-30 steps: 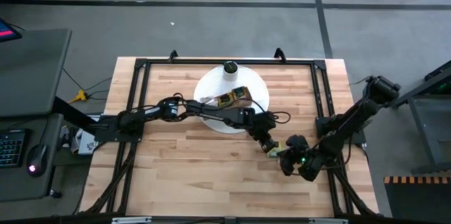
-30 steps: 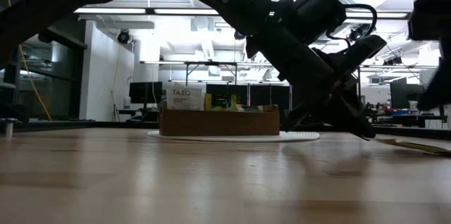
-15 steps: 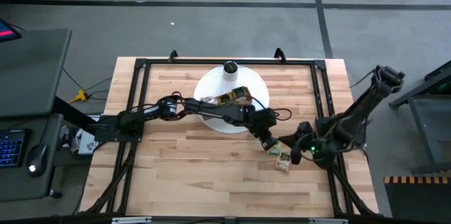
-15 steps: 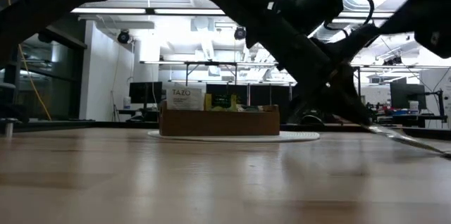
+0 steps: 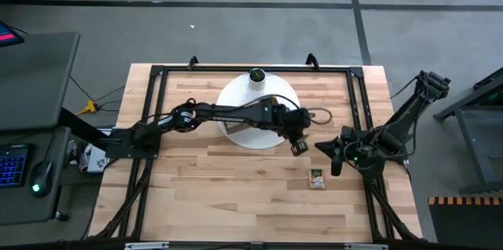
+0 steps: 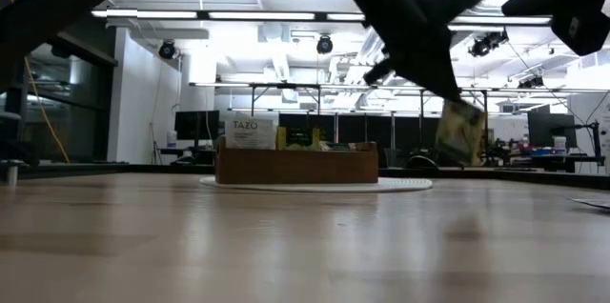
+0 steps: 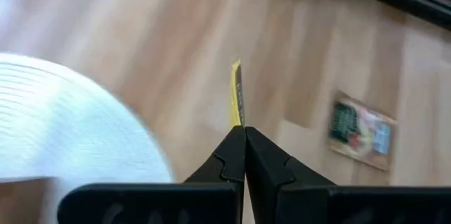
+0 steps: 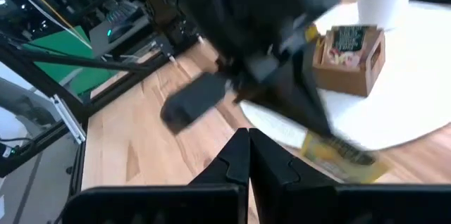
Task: Pick & Place Tea
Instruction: Put the yellow tea bag into the middle section of the wooden organizer
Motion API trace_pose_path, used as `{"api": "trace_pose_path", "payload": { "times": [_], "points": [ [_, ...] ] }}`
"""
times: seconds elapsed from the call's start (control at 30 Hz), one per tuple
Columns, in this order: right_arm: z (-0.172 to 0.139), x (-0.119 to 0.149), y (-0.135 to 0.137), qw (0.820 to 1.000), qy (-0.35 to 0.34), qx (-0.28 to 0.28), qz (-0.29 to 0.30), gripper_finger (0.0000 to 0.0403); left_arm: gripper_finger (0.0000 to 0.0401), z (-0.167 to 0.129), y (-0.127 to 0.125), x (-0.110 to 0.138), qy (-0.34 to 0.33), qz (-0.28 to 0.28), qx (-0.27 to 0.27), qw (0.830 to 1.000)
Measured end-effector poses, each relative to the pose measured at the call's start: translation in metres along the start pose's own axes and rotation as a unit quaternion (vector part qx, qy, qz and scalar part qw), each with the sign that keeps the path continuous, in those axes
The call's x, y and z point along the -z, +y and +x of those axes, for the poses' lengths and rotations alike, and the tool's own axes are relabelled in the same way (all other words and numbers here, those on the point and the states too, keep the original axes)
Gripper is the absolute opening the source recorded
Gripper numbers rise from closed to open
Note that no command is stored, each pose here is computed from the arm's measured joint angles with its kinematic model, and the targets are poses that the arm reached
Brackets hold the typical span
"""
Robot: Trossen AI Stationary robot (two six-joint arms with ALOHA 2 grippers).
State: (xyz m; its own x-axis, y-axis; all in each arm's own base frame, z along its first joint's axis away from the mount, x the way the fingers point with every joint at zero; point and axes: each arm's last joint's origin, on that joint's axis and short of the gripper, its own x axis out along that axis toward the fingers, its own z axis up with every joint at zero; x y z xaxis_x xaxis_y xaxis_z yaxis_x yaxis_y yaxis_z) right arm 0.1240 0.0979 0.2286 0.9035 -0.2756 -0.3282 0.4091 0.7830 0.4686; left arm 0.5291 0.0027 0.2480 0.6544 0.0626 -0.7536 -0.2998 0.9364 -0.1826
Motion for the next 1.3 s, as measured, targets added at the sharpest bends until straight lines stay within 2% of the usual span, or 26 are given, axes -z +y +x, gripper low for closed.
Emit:
{"api": "trace_pose_path", "payload": {
  "times": [0.3,0.6,0.87,1.0,1.1,1.2,1.27,1.3],
  "points": [
    [-0.003,-0.005,-0.002,1.0,-0.013,0.001,-0.012,0.0,0.0,-0.038,0.015,-0.015,-0.023,0.005,-0.054,0.998],
    [-0.004,-0.007,-0.003,1.0,-0.017,-0.001,-0.019,0.0,0.0,-0.083,0.045,-0.03,-0.031,-0.007,-0.108,0.994],
    [-0.004,-0.007,-0.003,0.999,-0.016,-0.002,-0.029,0.0,0.0,-0.161,0.068,-0.054,-0.113,-0.018,-0.109,0.987],
    [-0.004,-0.007,-0.003,0.999,-0.016,-0.002,-0.032,0.0,0.0,-0.192,0.077,-0.056,-0.126,-0.015,-0.103,0.986],
    [-0.004,-0.007,-0.003,0.999,-0.015,-0.002,-0.034,0.0,0.0,-0.228,0.085,-0.054,-0.137,-0.011,-0.098,0.986],
    [-0.004,-0.007,-0.003,0.999,-0.014,-0.002,-0.037,0.0,0.0,-0.262,0.091,-0.058,-0.186,-0.011,-0.086,0.979],
    [-0.004,-0.007,-0.002,0.999,-0.015,-0.003,-0.037,0.0,0.0,-0.282,0.098,-0.053,-0.183,-0.016,-0.078,0.98],
    [-0.004,-0.007,-0.002,0.999,-0.015,-0.003,-0.037,0.0,0.0,-0.289,0.098,-0.056,-0.202,-0.016,-0.072,0.977]
  ]
}}
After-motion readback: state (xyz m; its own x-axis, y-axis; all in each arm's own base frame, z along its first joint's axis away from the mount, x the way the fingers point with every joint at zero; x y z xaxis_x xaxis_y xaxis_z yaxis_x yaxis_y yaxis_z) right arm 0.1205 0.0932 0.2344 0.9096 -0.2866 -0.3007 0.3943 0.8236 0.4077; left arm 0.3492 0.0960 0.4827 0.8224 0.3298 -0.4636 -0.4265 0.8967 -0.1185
